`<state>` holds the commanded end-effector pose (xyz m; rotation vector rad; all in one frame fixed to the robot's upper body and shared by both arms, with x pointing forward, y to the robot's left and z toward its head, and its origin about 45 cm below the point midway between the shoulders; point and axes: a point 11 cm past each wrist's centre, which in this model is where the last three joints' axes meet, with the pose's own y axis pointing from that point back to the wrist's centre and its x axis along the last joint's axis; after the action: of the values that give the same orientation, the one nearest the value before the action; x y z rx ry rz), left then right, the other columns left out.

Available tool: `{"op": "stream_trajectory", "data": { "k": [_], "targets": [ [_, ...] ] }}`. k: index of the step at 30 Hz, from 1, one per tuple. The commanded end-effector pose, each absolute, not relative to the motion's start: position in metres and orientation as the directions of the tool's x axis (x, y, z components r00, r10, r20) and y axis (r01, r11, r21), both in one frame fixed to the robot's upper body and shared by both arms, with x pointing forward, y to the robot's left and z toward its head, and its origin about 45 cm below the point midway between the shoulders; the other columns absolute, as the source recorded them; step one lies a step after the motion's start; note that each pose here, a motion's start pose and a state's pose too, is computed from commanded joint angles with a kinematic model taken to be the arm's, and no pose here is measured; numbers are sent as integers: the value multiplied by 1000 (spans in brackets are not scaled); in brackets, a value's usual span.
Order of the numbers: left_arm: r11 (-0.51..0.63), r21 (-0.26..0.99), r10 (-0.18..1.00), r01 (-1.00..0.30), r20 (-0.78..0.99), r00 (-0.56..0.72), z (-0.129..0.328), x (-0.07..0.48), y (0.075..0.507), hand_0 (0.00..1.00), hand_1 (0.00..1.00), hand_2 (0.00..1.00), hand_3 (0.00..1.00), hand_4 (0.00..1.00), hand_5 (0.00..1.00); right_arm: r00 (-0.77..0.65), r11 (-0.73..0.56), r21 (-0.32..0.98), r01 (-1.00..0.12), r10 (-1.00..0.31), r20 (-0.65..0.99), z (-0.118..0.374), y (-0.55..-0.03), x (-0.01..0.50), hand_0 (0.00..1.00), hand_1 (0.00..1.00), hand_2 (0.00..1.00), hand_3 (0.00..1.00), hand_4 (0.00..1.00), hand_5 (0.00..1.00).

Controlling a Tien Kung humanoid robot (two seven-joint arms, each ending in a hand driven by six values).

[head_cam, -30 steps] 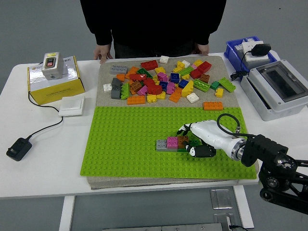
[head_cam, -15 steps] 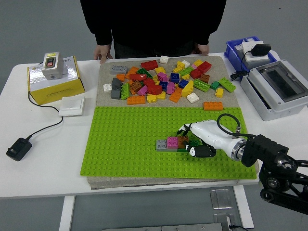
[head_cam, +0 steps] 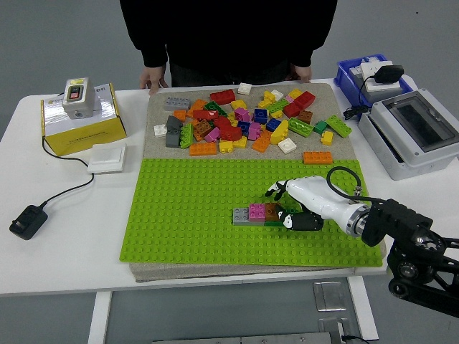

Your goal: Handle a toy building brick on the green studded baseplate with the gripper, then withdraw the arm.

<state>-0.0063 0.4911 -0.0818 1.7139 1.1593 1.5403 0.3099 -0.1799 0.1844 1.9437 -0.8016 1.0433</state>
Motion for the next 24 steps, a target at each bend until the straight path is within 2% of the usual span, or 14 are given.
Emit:
{"op": "stream_trajectory", "data": {
  "k": [3,7,13,14,19,20,24],
  "targets": [
    [-472,849,870,236,492,-31,-82,-8,490,636,596,553,597,155,589,404,-461,278,-843,-202,892,199,-193,315,118,168,694,741,337,342],
    [-472,848,869,243,493,-32,-82,-10,491,636,596,553,597,155,589,352,-441,258,-859,-144,925,220,-204,318,118,168,694,741,337,342],
    [-473,847,868,242,495,-33,-81,-9,492,636,596,553,597,155,589,389,-479,339,-810,-5,921,225,-201,308,118,188,711,755,327,341],
    [-473,847,868,243,495,-33,-81,-9,492,636,596,553,597,155,589,390,-479,350,-805,16,921,224,-201,308,107,167,696,691,281,337],
    [-474,846,868,246,496,-32,-81,-9,493,636,596,553,597,155,589,392,-489,384,-783,90,915,223,-195,308,107,167,696,691,281,337],
    [-474,845,868,245,496,-33,-81,-9,493,636,596,552,597,155,590,391,-492,387,-780,100,915,223,-194,308,93,144,707,694,2,252],
    [-475,846,868,243,496,-34,-81,-8,493,636,596,552,597,155,590,387,-509,395,-765,128,913,222,-186,307,93,144,707,694,2,252]
  ]
}}
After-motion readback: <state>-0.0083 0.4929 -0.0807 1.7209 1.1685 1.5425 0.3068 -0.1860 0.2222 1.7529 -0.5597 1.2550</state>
